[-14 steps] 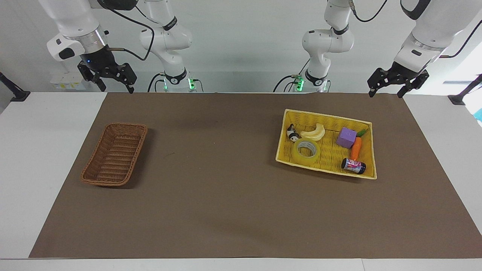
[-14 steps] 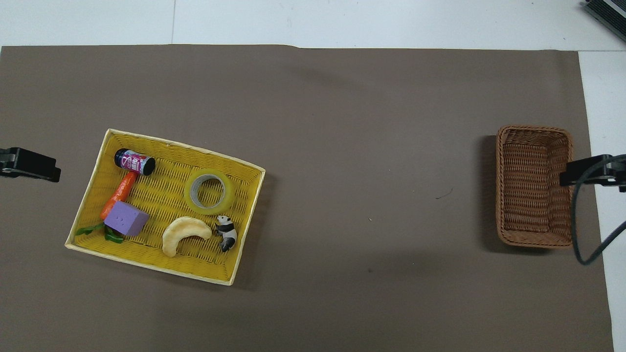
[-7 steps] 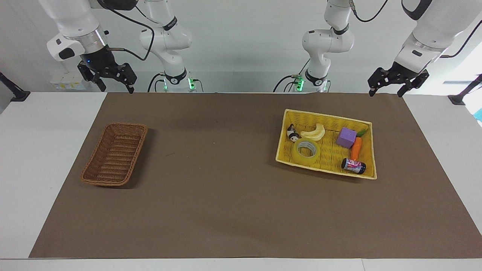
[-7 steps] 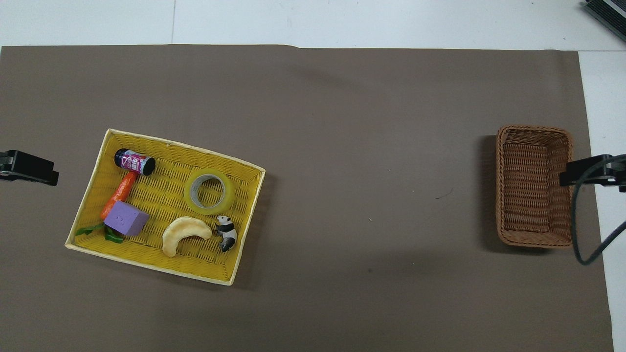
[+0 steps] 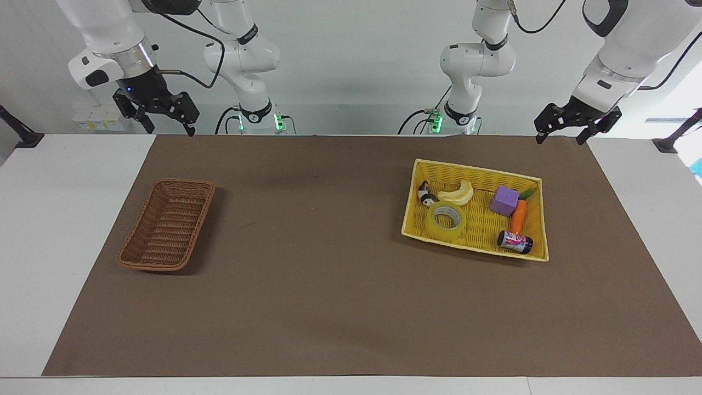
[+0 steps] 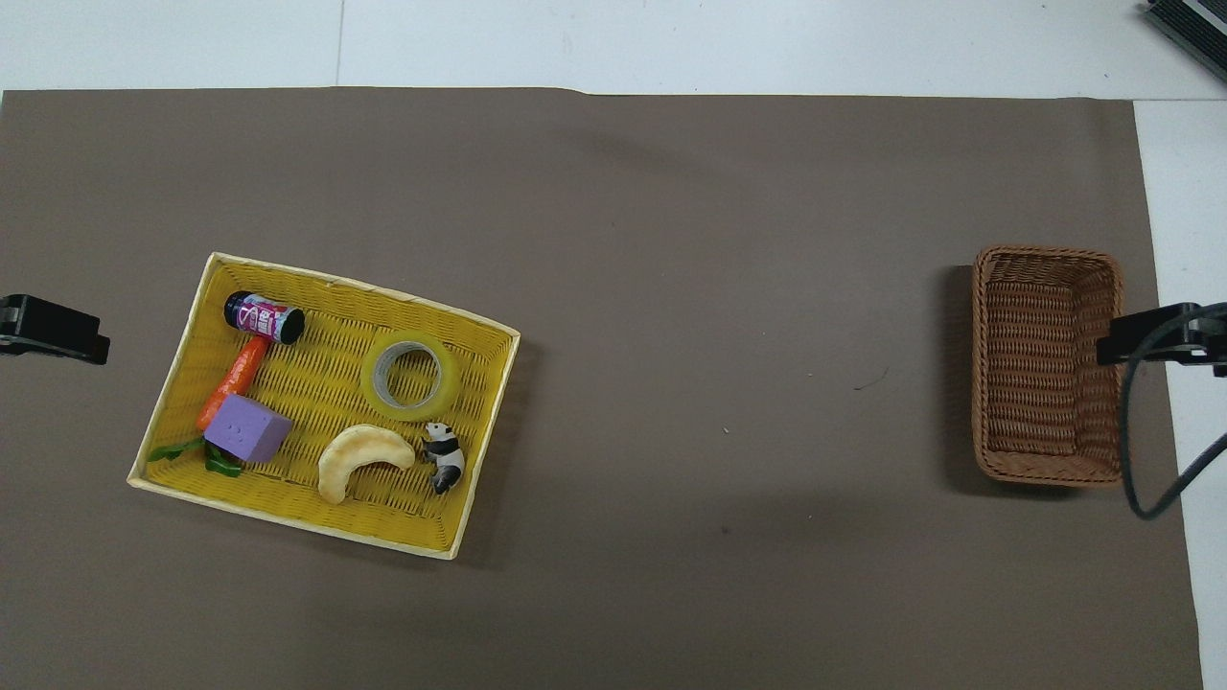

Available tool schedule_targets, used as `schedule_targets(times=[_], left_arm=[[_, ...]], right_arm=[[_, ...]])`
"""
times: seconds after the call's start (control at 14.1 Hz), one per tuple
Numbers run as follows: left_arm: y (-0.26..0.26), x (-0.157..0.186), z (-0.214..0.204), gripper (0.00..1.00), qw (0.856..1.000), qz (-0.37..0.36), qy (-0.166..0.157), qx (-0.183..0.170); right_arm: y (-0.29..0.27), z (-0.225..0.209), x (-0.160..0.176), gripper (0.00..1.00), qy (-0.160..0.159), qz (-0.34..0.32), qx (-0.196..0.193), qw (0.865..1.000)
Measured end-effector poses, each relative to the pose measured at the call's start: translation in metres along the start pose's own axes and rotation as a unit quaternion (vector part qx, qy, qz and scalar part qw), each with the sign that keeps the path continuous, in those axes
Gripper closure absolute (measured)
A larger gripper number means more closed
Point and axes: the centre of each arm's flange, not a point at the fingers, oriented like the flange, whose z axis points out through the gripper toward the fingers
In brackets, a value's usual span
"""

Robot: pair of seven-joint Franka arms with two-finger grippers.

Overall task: Move tape to another basket
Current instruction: 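Reach the left gripper down into the yellow tray toward the tape roll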

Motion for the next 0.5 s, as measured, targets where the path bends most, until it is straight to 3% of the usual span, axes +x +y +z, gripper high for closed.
schedule_targets(times=[0.5], left_arm=[[0.035, 0.019, 0.071, 0.0, 0.999, 0.034, 0.023, 0.003]], right_arm=[[0.0, 0.0, 0.0, 0.0, 0.0, 0.0, 0.0, 1.0]])
